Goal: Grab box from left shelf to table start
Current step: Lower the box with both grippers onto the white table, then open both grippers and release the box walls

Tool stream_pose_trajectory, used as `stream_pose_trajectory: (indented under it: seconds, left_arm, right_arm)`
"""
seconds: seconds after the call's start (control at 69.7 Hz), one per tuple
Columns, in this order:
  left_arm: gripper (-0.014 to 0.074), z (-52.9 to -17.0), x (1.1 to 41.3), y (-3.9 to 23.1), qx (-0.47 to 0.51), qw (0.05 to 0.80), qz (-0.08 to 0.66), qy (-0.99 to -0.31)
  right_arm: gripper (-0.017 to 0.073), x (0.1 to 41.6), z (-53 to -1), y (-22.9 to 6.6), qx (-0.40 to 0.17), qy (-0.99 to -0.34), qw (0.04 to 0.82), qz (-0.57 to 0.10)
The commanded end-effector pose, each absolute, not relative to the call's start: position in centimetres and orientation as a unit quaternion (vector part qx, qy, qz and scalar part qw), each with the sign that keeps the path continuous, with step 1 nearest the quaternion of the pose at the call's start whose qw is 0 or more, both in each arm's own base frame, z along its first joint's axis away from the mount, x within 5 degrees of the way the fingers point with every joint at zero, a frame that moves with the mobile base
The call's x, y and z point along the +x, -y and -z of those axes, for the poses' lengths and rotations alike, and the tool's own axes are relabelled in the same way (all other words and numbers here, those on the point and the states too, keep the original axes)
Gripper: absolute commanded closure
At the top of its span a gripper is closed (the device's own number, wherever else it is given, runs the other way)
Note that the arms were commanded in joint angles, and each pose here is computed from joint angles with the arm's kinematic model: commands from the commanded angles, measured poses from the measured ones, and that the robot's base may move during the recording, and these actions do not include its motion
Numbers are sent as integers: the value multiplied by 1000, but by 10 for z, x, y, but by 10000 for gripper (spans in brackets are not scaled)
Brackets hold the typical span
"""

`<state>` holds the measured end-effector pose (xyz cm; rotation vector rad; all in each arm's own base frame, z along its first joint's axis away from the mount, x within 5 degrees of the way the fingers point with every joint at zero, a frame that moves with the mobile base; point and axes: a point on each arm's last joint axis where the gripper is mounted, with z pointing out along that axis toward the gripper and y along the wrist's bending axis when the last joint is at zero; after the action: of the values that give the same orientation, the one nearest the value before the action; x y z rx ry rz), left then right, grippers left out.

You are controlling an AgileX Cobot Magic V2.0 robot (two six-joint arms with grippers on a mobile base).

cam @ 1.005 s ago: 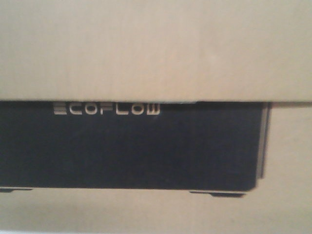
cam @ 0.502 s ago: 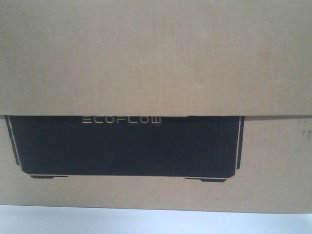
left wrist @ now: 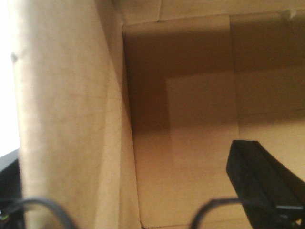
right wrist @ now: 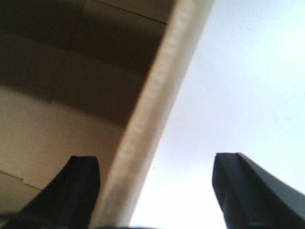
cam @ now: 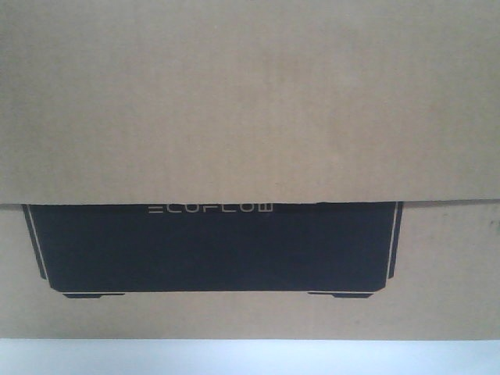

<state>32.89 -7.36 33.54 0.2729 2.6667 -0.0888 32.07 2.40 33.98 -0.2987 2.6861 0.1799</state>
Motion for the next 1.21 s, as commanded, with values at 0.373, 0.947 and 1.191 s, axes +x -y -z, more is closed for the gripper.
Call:
stream_pose_trajectory:
  seconds: [0.373, 0.947, 1.191]
  left_arm:
    - [25, -455, 268, 57, 100, 403, 22, -910]
    - [694, -468, 108, 11, 92, 583, -28, -807]
    - [692, -404, 76, 6, 95, 636, -16, -766]
  right_arm:
    - [-28, 280, -439, -22, -86, -921, 376, -58]
    - [506, 181, -459, -17, -79, -874, 477, -47]
    - [506, 144, -398, -13, -56, -831, 552, -36]
